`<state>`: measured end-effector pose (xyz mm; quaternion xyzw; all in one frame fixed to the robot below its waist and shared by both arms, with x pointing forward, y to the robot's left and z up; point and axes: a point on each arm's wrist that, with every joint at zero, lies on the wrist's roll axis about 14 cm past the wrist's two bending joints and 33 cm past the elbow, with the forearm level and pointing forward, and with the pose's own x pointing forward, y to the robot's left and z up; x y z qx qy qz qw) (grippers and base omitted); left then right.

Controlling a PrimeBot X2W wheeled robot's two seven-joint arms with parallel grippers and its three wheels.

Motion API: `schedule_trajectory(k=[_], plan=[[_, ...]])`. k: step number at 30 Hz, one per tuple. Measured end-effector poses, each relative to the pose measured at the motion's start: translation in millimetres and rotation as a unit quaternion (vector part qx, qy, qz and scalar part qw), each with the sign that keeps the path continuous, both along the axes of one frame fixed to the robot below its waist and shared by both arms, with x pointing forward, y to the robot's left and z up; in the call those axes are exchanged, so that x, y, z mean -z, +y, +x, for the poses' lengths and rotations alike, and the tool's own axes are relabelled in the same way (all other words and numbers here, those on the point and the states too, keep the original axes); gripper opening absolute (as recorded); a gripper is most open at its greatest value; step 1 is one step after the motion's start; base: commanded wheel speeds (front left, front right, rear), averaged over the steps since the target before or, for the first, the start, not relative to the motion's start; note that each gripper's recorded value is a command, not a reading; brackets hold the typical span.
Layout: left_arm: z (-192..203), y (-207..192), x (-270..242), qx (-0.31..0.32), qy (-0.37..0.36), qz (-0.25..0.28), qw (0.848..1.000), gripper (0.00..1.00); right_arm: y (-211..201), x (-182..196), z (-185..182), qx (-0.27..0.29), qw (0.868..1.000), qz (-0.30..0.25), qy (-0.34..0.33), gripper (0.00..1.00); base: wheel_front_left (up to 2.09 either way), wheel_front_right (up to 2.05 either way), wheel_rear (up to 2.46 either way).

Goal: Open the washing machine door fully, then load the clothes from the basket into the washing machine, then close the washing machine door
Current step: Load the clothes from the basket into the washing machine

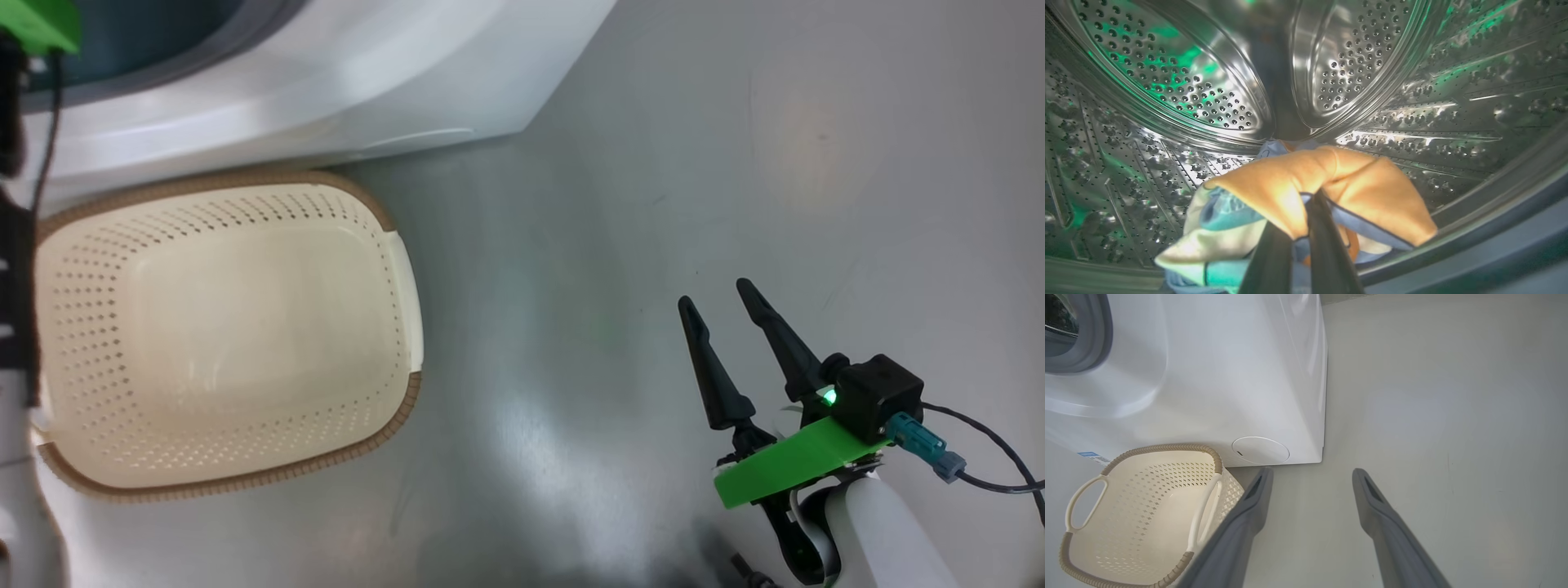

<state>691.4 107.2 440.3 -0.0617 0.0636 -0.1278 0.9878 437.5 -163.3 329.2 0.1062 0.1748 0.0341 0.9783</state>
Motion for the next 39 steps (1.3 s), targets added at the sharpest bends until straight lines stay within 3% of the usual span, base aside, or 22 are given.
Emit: schedule_trajectory(k=[9, 18, 27, 38, 39], plan=[[25.7, -5.2, 7.3, 0.009, -0.031, -0.003, 0.999, 0.00, -1.5, 22.9, -6.0, 0.002, 1.000, -0.001, 0.030, 1.00, 0.00, 0.00, 0.00], [54.3, -8.9, -22.0, 0.009, -0.126, -0.007, 0.992, 0.00, -2.0, 35.7, -11.5, 0.007, 0.999, 0.008, 0.048, 1.00, 0.00, 0.00, 0.00], [57.2, -9.7, 22.2, 0.016, -0.037, 0.016, 0.999, 0.00, -0.8, 35.9, -14.7, 0.006, 0.999, 0.010, 0.052, 1.00, 0.00, 0.00, 0.00], [56.5, -5.1, 36.3, 0.012, -0.003, 0.013, 1.000, 0.00, -0.8, 33.9, -14.9, 0.006, 0.999, 0.010, 0.050, 1.00, 0.00, 0.00, 0.00], [56.4, -4.6, 35.8, 0.012, -0.006, 0.013, 1.000, 0.06, -1.0, 33.9, -14.7, 0.007, 0.999, 0.010, 0.050, 1.00, 0.00, 0.00, 0.00]])
